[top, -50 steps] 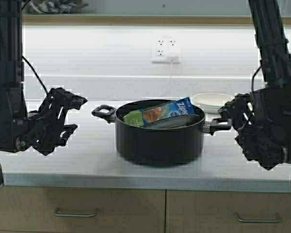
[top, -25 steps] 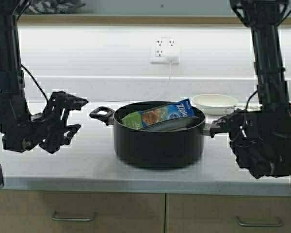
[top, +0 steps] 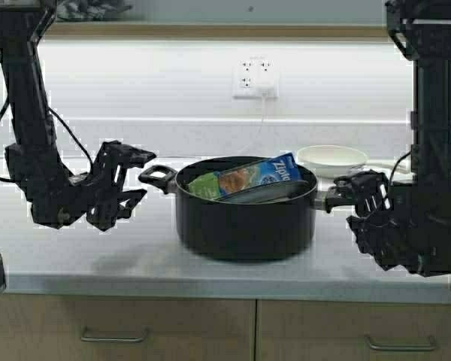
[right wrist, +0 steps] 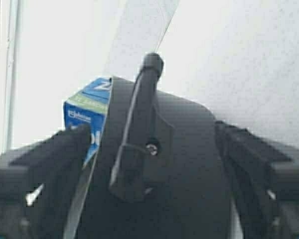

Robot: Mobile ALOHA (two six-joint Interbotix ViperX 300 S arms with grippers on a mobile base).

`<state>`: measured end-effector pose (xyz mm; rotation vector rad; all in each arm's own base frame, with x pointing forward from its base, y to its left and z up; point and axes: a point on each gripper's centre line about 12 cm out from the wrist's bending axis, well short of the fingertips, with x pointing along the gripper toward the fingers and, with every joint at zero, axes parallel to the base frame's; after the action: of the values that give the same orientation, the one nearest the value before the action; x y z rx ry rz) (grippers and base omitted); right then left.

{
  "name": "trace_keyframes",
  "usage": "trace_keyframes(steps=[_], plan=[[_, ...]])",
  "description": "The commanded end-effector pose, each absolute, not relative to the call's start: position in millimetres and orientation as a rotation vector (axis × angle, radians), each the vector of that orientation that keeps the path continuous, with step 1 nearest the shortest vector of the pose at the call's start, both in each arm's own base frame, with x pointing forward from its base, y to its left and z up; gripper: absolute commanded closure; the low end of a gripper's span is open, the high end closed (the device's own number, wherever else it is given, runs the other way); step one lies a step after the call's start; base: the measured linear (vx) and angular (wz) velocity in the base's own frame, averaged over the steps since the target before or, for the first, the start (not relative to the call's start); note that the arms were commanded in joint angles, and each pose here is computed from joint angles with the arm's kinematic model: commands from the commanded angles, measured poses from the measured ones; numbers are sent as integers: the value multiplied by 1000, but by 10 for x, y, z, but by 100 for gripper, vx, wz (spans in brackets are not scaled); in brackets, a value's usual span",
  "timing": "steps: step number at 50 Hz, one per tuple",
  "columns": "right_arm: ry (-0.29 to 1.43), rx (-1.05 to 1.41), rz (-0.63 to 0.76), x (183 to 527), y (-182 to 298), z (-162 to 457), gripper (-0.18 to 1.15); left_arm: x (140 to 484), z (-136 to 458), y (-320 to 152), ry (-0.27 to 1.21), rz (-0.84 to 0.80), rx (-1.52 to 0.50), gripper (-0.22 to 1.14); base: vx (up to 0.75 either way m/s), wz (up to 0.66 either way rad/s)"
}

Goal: Open the cabinet, put the pot inside, then close it

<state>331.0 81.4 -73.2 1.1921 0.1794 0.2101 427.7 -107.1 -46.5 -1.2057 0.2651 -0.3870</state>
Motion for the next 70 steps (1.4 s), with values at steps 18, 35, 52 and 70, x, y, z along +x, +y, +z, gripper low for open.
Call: trace_keyframes(steps=[18, 35, 52, 70], plan=[[162, 1247, 261, 3497, 816, -750, -6, 4446, -396, -1135, 266, -429, -1183, -11, 0, 0], [152, 1250, 258, 3513, 779, -727, 34, 4568, -440, -1151, 322, -386, -1205, 36, 0, 0], [138, 1222, 271, 3454, 772, -482, 86, 4448, -370, -1127, 320, -383, -1194, 85, 0, 0], [110, 1208, 339, 3311, 791, 107, 90, 4018, 153, -1041, 236, -421, -1149, 90, 0, 0]])
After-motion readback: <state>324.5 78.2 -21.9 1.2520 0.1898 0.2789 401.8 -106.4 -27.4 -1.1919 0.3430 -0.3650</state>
